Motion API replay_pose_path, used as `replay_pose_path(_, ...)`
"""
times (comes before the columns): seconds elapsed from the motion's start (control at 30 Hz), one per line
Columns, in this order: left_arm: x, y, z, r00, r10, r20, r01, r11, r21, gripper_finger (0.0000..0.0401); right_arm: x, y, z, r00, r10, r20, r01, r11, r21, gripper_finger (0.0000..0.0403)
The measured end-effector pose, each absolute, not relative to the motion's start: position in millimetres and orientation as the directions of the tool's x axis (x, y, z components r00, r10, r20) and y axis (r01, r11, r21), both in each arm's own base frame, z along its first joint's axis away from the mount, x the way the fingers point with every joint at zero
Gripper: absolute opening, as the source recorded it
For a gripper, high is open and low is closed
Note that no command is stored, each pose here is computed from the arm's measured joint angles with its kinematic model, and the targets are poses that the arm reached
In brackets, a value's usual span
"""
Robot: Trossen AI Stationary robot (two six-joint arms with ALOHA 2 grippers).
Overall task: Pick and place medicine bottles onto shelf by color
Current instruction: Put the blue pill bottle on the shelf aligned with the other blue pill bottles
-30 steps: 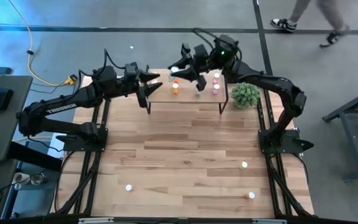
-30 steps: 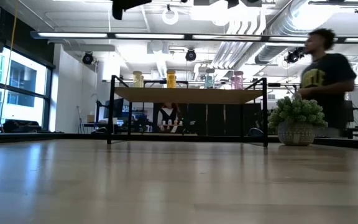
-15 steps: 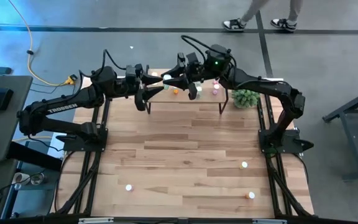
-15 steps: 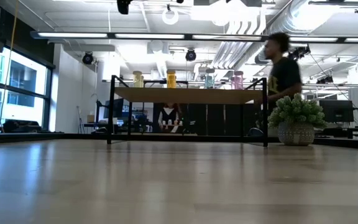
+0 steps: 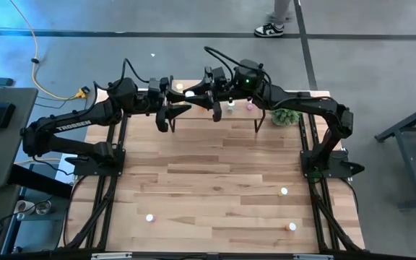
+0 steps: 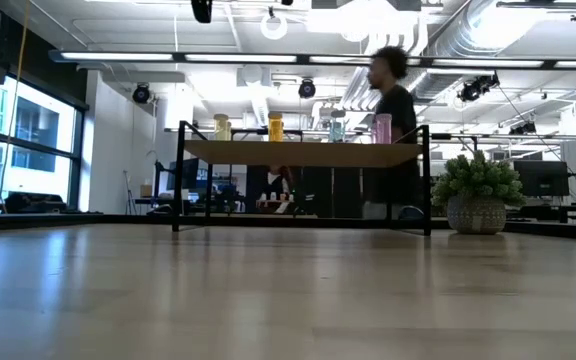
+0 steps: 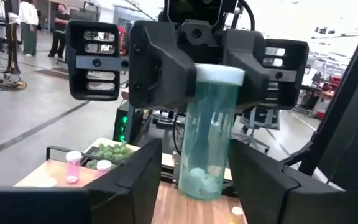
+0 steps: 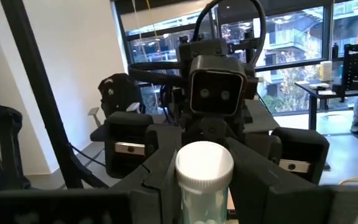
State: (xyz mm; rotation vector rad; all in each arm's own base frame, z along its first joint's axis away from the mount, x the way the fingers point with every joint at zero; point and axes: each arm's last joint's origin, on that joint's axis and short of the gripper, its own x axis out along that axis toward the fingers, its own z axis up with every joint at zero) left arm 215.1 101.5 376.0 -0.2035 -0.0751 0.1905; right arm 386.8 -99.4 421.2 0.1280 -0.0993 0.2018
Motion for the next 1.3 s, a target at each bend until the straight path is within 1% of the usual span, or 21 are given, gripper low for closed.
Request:
replay_pose_path(0.27, 215.0, 101.4, 376.1, 0.979, 0.194, 0.056, -0.178, 0.962, -0.208, 0.0118, 386.9, -99.6, 420.0, 0.977, 0.187, 0.1, -0.199, 0.972, 0.123, 0.0104)
replay_pose_path(0.4, 215.0, 101.3, 376.2, 0.98, 0.191, 0.056, -0.176, 0.963, -0.205, 0.0099, 386.9, -99.7, 420.0, 0.977, 0.187, 0.1, -0.199, 0.972, 0.125, 0.0104)
replay_pose_path(0.63, 215.0, 101.3, 376.1, 0.98, 0.192, 0.056, -0.178, 0.965, -0.19, 0.0095, 386.9, -99.7, 420.0, 0.977, 0.187, 0.101, -0.199, 0.972, 0.123, 0.0104)
replay_pose_path(0.77, 215.1, 101.3, 375.9, 0.98, 0.193, 0.053, -0.18, 0.966, -0.188, 0.0095, 387.0, -99.7, 419.0, 0.978, 0.187, 0.091, -0.196, 0.976, 0.092, 0.0107)
replay_pose_path(0.87, 215.1, 101.5, 375.5, 0.979, 0.196, 0.049, -0.184, 0.964, -0.19, 0.0095, 385.9, -103.9, 418.2, 0.981, 0.177, 0.083, -0.184, 0.979, 0.091, 0.0128)
replay_pose_path(1.1, 214.5, 103.9, 368.8, 0.962, 0.273, -0.019, -0.273, 0.951, -0.149, 0.0095, 375.2, -124.7, 415.4, 0.991, 0.134, 0.017, -0.135, 0.981, 0.143, 0.0206)
replay_pose_path(1.2, 213.9, 105.2, 364.7, 0.95, 0.307, -0.061, -0.312, 0.941, -0.128, 0.0095, 363.4, -136.2, 420.0, 0.99, 0.138, 0.003, -0.137, 0.98, 0.146, 0.0223)
replay_pose_path(1.3, 213.1, 106.2, 361.0, 0.937, 0.335, -0.099, -0.345, 0.933, -0.102, 0.0095, 349.9, -152.1, 425.2, 0.991, 0.132, 0.005, -0.131, 0.983, 0.128, 0.0228)
